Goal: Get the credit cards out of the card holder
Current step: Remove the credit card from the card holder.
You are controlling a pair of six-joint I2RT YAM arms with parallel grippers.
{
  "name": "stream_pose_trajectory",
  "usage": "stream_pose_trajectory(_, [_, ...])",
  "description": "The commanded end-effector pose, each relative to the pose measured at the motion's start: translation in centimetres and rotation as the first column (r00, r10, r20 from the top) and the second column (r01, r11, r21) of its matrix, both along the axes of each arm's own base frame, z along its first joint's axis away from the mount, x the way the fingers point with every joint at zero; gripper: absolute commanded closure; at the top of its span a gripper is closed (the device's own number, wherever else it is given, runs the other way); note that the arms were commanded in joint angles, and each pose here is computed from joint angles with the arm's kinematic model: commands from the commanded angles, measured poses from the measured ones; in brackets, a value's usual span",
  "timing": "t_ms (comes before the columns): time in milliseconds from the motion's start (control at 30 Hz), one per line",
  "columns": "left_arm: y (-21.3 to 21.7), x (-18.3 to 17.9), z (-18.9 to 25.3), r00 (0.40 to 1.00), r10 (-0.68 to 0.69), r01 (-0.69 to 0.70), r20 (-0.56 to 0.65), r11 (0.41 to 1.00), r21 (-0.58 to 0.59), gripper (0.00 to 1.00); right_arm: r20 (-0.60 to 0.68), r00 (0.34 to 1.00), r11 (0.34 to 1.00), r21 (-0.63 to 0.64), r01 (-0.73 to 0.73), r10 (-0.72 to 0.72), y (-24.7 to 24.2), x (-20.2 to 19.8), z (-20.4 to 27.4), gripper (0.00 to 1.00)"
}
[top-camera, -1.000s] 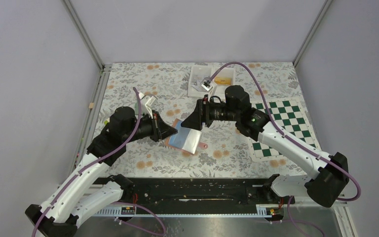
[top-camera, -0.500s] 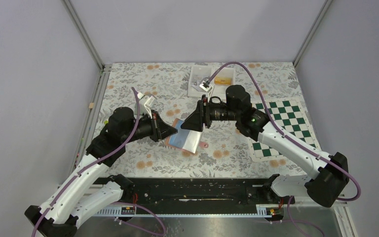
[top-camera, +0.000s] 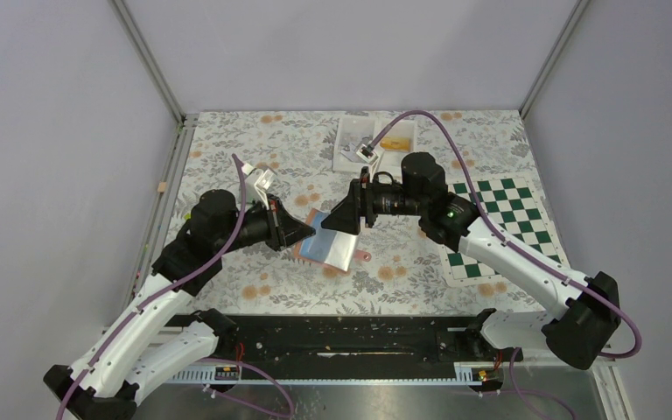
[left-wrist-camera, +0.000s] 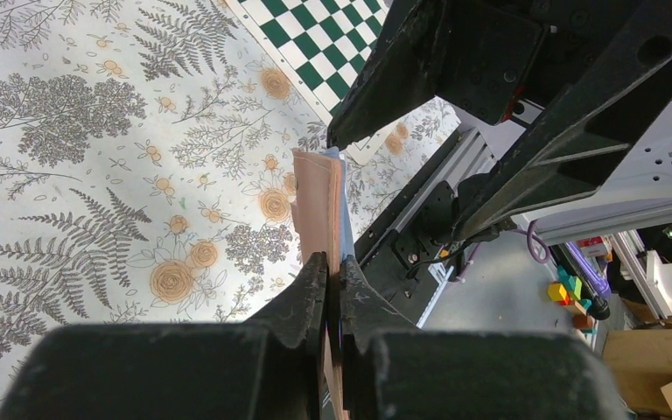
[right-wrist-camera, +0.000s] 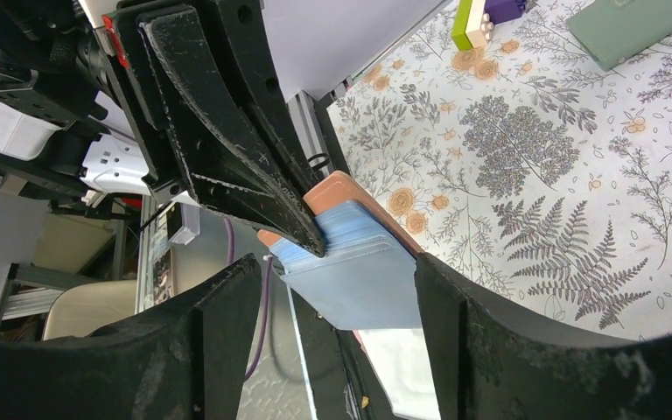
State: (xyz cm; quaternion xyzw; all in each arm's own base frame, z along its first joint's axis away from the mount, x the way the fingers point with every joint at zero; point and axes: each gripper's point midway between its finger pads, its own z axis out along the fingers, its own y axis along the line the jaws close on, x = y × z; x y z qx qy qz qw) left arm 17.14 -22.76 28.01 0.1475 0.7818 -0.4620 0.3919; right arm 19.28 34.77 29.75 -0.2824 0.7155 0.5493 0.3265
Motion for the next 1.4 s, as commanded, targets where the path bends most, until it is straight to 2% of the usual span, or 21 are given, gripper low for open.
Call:
stream_pose_trajectory(0, [-0.4, -0.2, 2.1, 0.998, -0.023, 0.026, 0.063, 0.998, -0.059, 1.00, 0.058, 0.998, 1.000, 0.031, -0.004, 0.002, 0.1, 0.0, 1.5, 0.28])
stream_pose_trajectory(267, [-0.6, -0.3, 2.2, 0.997, -0.035, 0.039, 0.065, 0.997, -0.071, 1.00, 0.046, 0.999, 1.000, 0.026, -0.011, 0.010, 0.4, 0.1, 0.9, 0.28])
stream_pose_trajectory(567, [-0.2, 0.3, 1.6, 0.999, 0.003, -0.001, 0.049, 0.999, -0.043, 1.00, 0.045, 0.998, 0.998, 0.047, -0.047, 0.045, -0.1, -1.2, 1.6, 0.40])
stream_pose_trajectory(800, [-0.1, 0.7, 1.9, 0.998, 0.023, -0.020, 0.054, 0.999, -0.044, 1.00, -0.020, 0.996, 0.995, 0.042, -0.092, 0.092, 0.0, -2.2, 0.5, 0.48])
stream_pose_trajectory(933, [0.1, 0.9, 1.6, 0.998, 0.040, -0.039, 0.045, 0.999, -0.027, 1.00, -0.034, 0.995, 0.995, 0.036, -0.092, 0.094, -0.3, -2.6, 0.2, 0.46])
stream_pose_trajectory(1033, [0.3, 1.0, 1.4, 0.998, 0.049, -0.048, 0.047, 0.999, -0.017, 1.00, -0.026, 0.997, 0.998, 0.016, -0.068, 0.068, -0.9, -2.6, -0.2, 0.40])
stream_pose_trajectory(1267, [0.5, 1.1, 1.5, 0.997, 0.064, -0.063, 0.050, 0.998, -0.016, 1.00, -0.043, 0.991, 0.983, -0.140, 0.118, -0.125, -3.9, -1.5, -1.0, 0.40])
stream_pose_trajectory(1367, [0.5, 1.2, 1.3, 0.996, 0.071, -0.070, 0.047, 0.997, -0.018, 1.00, -0.062, 0.981, 0.979, -0.107, 0.175, -0.182, -4.8, -1.8, 0.4, 0.41])
